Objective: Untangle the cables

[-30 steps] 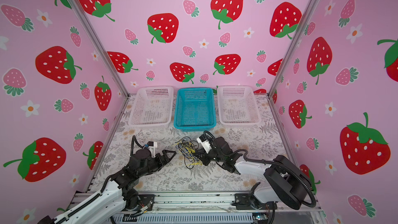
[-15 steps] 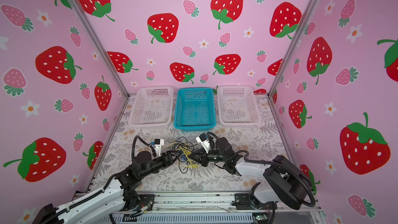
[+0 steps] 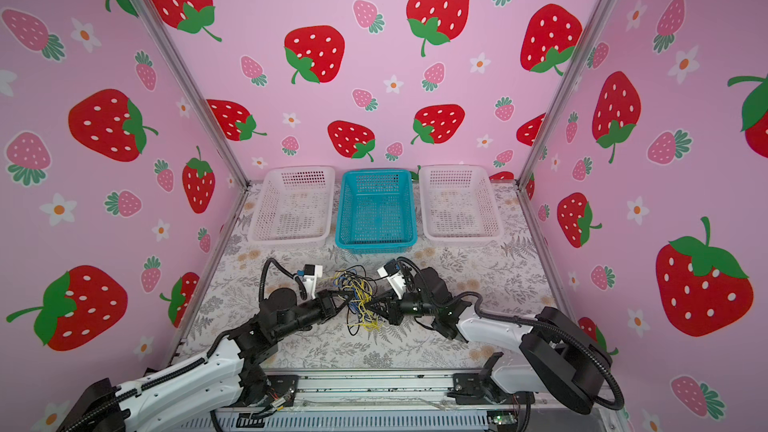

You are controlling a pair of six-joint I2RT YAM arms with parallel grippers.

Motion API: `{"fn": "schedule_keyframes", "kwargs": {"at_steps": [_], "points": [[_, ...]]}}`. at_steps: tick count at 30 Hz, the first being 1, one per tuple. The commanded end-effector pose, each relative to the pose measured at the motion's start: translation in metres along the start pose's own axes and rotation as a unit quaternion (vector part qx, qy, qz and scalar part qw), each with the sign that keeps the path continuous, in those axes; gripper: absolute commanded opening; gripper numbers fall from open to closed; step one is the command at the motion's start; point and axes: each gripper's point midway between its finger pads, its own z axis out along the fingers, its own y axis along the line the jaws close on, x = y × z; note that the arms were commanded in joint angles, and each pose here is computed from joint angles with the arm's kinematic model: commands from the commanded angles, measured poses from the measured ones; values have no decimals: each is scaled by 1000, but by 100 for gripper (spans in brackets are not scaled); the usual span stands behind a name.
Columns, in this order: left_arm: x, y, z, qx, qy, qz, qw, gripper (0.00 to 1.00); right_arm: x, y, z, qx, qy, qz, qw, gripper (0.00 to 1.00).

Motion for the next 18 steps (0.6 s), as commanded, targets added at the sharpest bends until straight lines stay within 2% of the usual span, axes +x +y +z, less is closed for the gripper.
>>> {"fn": "schedule_keyframes", "kwargs": {"at_steps": [1, 5, 8, 11, 18], "points": [[-2, 0, -1, -18, 1, 17, 1000, 0, -12, 29, -5, -38, -14, -46, 998, 16], [1, 6, -4, -39, 9, 22, 999, 0, -14, 25, -13, -5, -12, -60, 998, 39], [3, 9, -5, -56, 21, 27, 998, 0, -19, 25, -22, 19, -19, -75, 997, 48], [6, 9, -4, -61, 33, 32, 997, 0, -25, 31, -28, 21, -24, -90, 995, 49], [6, 5, 0, -56, 38, 34, 997, 0, -46, 38, -29, 24, -52, -90, 994, 44]]}}
